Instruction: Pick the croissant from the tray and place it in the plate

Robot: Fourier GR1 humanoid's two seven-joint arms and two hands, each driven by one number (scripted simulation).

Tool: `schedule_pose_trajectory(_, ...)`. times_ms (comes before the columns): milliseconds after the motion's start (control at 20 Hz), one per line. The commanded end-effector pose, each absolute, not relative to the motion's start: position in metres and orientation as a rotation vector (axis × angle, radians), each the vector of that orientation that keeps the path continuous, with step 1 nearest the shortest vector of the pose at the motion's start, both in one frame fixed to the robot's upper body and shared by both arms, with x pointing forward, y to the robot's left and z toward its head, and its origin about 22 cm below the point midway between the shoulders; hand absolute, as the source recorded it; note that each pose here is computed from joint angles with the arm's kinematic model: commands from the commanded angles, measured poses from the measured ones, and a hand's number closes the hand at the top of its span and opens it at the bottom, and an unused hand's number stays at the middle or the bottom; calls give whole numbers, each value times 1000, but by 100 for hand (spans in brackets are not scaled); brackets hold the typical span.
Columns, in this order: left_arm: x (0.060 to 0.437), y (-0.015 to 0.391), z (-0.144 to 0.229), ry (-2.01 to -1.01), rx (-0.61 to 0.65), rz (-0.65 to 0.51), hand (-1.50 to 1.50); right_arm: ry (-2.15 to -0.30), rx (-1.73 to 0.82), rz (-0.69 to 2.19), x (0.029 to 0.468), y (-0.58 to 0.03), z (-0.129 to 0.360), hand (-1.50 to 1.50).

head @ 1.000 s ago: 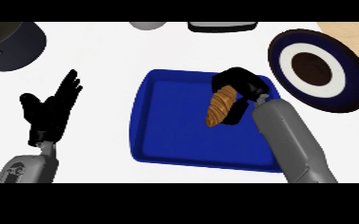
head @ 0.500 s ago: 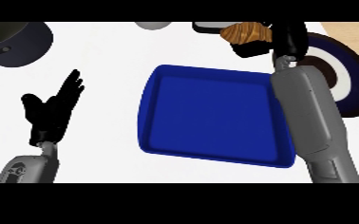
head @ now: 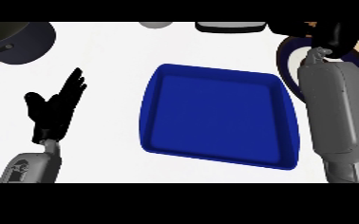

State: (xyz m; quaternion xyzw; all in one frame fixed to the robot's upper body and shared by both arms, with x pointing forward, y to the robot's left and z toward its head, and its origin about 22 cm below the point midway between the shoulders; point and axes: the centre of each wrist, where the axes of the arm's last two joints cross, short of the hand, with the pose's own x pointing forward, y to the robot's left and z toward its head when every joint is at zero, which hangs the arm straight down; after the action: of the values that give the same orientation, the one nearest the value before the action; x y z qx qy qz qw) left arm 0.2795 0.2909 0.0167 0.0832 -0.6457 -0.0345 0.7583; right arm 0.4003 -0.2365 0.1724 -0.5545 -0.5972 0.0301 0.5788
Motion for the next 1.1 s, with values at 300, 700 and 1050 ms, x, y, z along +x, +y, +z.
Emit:
schedule_pose_trajectory(300,287,287,45,-1410,166,-85,0,-1287,-1334,-129,373,-340,141,150)
schedule_pose_trajectory(700,285,284,21,-1420,184,-85,0,-1139,-1302,-14,360,-410,96,150)
schedule_pose_trajectory(1050,293,279,26,-1399,161,-100,0,-1141,-1023,-49,350,-451,72,-150)
